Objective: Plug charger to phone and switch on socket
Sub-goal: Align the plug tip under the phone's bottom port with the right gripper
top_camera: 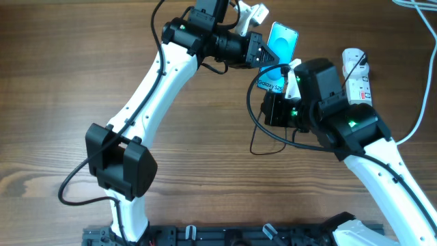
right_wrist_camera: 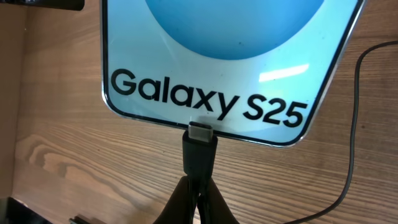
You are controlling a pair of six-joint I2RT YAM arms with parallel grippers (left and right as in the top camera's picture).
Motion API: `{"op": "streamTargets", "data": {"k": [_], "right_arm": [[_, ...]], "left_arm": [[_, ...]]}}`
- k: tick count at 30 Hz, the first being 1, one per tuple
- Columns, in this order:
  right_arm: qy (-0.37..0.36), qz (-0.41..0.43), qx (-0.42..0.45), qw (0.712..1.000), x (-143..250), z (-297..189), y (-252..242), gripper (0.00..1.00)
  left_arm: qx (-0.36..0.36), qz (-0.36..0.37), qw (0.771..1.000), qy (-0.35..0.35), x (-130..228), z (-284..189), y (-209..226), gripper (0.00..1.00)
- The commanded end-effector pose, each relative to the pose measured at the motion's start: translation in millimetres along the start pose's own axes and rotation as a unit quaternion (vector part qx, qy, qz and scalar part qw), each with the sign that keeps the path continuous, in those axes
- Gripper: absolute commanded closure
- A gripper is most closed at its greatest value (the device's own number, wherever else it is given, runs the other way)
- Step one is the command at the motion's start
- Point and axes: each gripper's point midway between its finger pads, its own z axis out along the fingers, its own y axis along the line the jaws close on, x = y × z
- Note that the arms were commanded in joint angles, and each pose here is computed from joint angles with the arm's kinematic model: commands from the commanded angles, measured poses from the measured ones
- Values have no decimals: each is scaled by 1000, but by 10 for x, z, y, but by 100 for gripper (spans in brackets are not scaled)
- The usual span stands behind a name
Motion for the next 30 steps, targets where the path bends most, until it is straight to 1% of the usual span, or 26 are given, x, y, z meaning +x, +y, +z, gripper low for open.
{"op": "streamTargets", "data": {"k": [1, 11, 19, 30], "right_arm": [[-1, 6, -6, 1000, -31, -22, 36, 96], [30, 7, -4, 999, 115, -26, 8, 96], [17, 2, -19, 1000, 41, -24, 72, 96], [3, -5, 0, 1000, -10, -23, 4, 96]], "left_arm": [[26, 19, 999, -2, 9, -82, -222, 96], [29, 32, 999, -16, -73, -112, -227, 96], [29, 31, 999, -15, -66, -109, -228, 96], [28, 29, 999, -12, -49, -108, -219, 96]]}}
